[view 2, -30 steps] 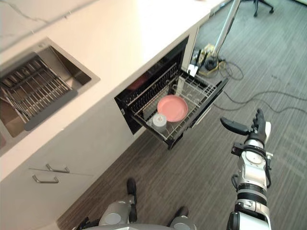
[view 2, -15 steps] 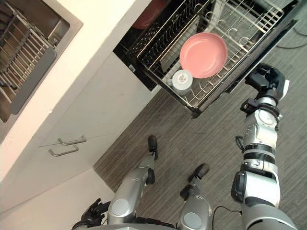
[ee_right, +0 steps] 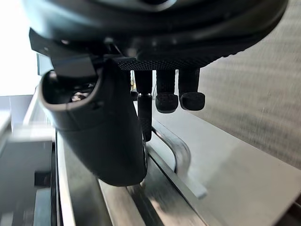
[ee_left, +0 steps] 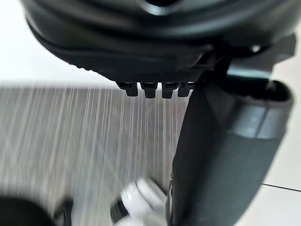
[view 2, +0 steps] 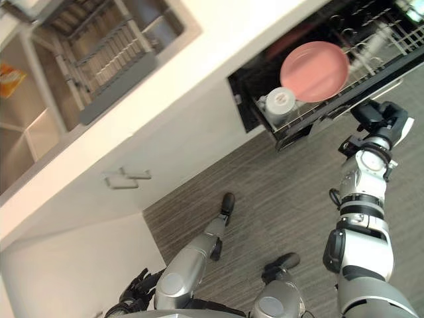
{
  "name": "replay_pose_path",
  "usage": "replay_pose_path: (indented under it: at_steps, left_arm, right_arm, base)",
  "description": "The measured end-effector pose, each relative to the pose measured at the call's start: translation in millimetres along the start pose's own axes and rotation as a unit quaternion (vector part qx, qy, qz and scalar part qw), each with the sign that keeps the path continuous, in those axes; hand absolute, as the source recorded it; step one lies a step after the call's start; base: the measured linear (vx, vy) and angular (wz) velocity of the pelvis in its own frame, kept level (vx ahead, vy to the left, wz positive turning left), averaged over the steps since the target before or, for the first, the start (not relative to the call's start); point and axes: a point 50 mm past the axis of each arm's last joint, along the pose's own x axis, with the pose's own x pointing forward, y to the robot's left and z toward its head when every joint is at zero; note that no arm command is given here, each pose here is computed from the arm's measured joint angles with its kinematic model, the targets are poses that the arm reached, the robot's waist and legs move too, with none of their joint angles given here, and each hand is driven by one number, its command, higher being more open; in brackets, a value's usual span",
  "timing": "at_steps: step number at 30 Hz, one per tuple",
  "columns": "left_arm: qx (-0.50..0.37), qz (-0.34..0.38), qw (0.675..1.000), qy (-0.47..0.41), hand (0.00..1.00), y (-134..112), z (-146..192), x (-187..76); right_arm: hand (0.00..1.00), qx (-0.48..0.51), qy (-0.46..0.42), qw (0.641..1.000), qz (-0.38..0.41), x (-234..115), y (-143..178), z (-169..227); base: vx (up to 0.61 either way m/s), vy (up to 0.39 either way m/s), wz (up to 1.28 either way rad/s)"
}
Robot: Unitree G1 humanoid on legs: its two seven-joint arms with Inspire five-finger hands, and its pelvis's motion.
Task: Walk over to the sink, pick up the cup, carry it to the dishwasher, place the cup inside the dishwasher, then close the dishwasher door
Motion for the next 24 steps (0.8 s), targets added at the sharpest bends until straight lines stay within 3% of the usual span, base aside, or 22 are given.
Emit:
replay_pose_path:
  at_steps: [4, 5, 11, 16, 19, 21, 24]
  left_arm:
    - [0.013, -0.064, 0.998, -0.002, 1.00, -7, -1, -2]
    - [0.017, -0.081, 0.997, -0.001, 1.00, -10, -1, -3]
    - [-0.006, -0.104, 0.994, 0.016, 1.00, -6, -2, -5]
    - [-0.007, -0.103, 0.995, 0.017, 1.00, -6, 1, -3]
    - [-0.028, -0.075, 0.997, 0.016, 1.00, 6, -2, -5]
    - [-0.047, -0.042, 0.998, 0.014, 1.00, 18, -4, -8]
    - [-0.055, -0.022, 0.998, 0.008, 1.00, 25, -4, -10]
  right_arm:
    - [0.00, -0.006, 0.023, 0.999, 0.032, 0, 36, 2]
    - [1.00, -0.004, 0.026, 0.999, 0.024, 1, 39, 4]
    - [1.00, -0.098, 0.004, 0.993, 0.068, -3, 62, 9]
    - [1.00, -0.054, 0.021, 0.989, 0.139, -18, 63, -20]
    - [1.00, -0.048, 0.097, 0.977, 0.182, -63, 38, -104]
    - [1.00, -0.040, 0.236, 0.958, 0.161, -125, -8, -187]
    - [1.00, -0.029, 0.365, 0.925, 0.107, -197, -64, -244]
  base:
    - [0.02, -0.060, 0.50]
    - [0.02, -0.045, 0.28]
    - [-0.03, -0.023, -0.10]
    - [-0.06, -0.018, -0.23]
    - [-0.02, -0.018, -0.21]
    - [0.00, -0.005, -0.23]
    - [-0.03, 0.037, -0.37]
